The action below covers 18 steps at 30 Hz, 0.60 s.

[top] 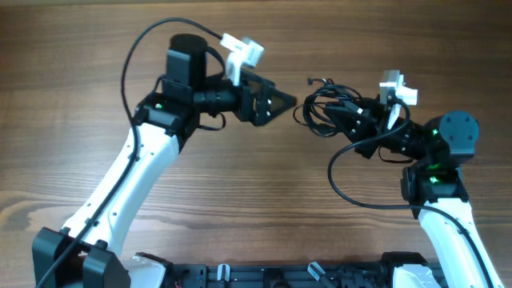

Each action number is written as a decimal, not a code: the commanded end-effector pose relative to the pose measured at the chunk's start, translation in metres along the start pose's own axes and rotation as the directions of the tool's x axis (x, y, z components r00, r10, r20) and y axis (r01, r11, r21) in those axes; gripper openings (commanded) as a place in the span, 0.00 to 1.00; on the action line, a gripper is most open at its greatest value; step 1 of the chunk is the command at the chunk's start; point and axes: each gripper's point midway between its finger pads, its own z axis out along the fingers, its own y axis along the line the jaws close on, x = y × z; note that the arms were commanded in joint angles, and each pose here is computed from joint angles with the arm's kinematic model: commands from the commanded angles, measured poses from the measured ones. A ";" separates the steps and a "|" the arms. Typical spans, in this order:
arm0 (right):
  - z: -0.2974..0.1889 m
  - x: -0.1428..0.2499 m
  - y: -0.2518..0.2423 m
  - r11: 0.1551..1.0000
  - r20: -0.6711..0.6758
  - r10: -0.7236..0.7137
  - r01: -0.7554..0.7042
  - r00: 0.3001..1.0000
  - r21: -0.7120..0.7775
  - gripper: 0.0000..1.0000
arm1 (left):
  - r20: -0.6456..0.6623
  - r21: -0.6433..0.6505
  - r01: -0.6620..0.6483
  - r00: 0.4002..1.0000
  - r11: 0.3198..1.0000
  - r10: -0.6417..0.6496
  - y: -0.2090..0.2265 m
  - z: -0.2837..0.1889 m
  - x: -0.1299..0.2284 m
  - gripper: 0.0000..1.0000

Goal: Untangle cables

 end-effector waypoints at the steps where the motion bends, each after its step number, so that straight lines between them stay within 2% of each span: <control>1: -0.001 -0.002 0.008 0.999 -0.012 -0.021 0.020 1.000 -0.042 0.04 | -0.020 0.087 -0.107 0.994 0.990 0.109 -0.027 0.006 0.004 1.00; 9: -0.001 -0.001 0.012 0.997 -0.018 -0.031 0.030 0.999 -0.064 0.04 | -0.027 0.096 -0.110 0.993 0.989 0.113 -0.031 0.009 0.006 1.00; 15: -0.004 -0.001 0.011 0.997 -0.022 -0.028 0.027 0.999 -0.066 0.04 | 0.036 0.020 -0.070 0.997 0.997 0.070 0.001 -0.021 -0.011 1.00; 18: -0.004 -0.001 0.011 0.997 -0.022 -0.028 0.027 0.999 -0.066 0.04 | 0.030 0.022 -0.066 0.997 0.998 0.065 0.001 -0.020 -0.009 1.00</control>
